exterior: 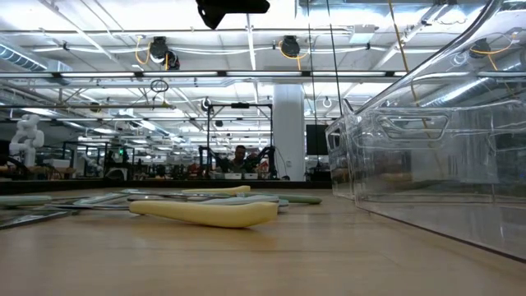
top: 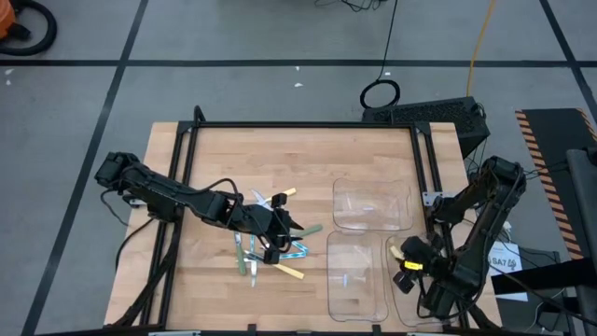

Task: Sort silverware by color (type)
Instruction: Put the yellow knife into the bottom right transparent bin

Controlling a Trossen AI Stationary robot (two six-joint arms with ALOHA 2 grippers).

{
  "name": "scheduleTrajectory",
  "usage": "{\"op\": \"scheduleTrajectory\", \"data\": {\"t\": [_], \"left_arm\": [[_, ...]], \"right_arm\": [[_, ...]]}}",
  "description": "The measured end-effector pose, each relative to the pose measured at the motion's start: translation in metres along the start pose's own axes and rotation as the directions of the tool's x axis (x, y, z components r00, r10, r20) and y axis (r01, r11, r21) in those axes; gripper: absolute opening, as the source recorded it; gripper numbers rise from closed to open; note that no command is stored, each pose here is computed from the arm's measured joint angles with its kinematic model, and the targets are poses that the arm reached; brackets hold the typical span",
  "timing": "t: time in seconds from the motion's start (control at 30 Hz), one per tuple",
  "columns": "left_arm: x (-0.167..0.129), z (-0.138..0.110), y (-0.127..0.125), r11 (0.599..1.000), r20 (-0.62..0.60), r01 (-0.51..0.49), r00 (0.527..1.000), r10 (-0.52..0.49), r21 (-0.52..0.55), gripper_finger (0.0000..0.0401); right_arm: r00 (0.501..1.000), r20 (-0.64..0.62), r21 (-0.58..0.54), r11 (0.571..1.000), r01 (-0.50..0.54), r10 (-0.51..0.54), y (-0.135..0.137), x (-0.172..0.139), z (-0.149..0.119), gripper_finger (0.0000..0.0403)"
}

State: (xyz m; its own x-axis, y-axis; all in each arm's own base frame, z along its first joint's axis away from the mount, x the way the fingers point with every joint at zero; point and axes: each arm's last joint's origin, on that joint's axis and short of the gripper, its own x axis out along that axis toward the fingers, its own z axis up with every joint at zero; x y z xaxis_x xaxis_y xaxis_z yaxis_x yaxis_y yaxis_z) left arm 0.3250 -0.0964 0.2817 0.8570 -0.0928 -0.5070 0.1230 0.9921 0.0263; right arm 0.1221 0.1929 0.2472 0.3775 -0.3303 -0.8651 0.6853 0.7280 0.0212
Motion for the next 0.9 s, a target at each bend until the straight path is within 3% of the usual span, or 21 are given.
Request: {"op": "scheduleTrajectory", "data": {"t": [0.13,0.27,0.53,0.77,0.9], "left_arm": [[0.000,-0.004,0.001,0.999,-0.037,-0.032,0.999,0.033,0.039,0.0129],[-0.001,-0.016,0.004,0.990,-0.163,-0.064,0.983,0.085,0.129,0.0129],[0.004,-0.043,0.008,0.985,-0.253,-0.061,0.962,0.101,0.161,0.0129],[0.014,-0.079,0.045,0.971,-0.302,-0.237,0.923,0.238,0.041,0.0129],[0.016,-0.095,0.069,0.947,-0.322,-0.319,0.901,0.289,-0.043,0.0129]], "right_arm": [[0.992,0.110,-0.024,0.998,-0.057,0.059,0.004,0.000,0.003,0.0138],[0.967,0.228,-0.089,0.991,-0.096,0.114,0.007,-0.002,0.006,0.0139],[0.866,0.446,-0.257,0.959,-0.119,0.227,0.021,-0.029,0.025,0.0139],[0.807,0.502,-0.364,0.923,-0.128,0.310,0.035,-0.046,0.033,0.0139],[0.806,0.502,-0.396,0.912,-0.108,0.313,0.036,-0.046,0.033,0.0139]]}}
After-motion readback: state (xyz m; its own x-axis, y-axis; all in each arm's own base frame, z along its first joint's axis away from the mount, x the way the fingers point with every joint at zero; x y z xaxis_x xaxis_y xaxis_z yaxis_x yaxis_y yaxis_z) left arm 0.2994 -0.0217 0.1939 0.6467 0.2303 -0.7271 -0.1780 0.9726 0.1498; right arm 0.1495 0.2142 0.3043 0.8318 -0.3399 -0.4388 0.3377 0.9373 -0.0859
